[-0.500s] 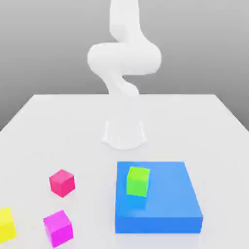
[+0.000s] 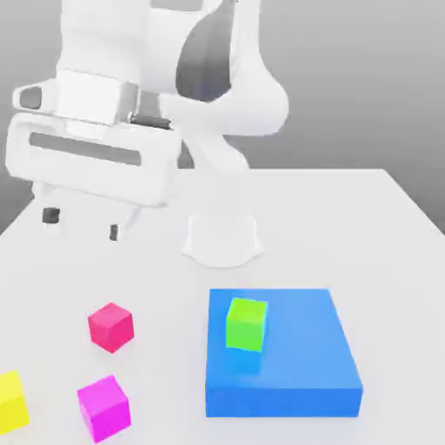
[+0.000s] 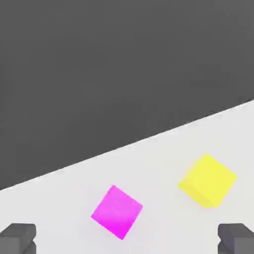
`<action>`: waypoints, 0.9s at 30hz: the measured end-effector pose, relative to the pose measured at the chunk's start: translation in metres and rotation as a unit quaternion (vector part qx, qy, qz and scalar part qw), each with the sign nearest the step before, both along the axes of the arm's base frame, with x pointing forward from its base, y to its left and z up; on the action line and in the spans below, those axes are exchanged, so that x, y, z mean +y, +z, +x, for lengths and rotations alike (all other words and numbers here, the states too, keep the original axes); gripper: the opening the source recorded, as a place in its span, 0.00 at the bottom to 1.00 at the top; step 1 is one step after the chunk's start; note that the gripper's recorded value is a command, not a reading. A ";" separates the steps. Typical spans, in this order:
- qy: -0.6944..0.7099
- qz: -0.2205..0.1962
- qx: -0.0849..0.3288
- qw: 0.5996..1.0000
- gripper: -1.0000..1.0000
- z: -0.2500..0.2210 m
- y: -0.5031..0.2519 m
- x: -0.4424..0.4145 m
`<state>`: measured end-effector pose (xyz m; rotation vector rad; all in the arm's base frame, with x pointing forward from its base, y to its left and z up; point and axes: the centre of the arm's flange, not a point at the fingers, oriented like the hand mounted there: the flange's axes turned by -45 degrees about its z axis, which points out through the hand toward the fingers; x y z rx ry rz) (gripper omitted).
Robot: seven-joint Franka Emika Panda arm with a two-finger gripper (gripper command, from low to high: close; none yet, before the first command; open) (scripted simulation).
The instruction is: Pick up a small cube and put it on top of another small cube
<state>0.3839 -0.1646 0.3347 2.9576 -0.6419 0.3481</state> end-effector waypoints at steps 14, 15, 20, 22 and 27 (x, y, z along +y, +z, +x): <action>-0.096 0.080 0.093 0.988 0.50 -0.093 -0.184 -0.027; -0.095 0.080 0.093 0.988 0.50 -0.094 -0.193 -0.027; -0.095 0.080 0.094 0.988 0.00 -0.095 -0.200 -0.026; -0.095 0.080 0.094 0.988 0.00 -0.095 -0.204 -0.026; -0.095 0.080 0.092 0.988 0.00 -0.092 -0.173 -0.027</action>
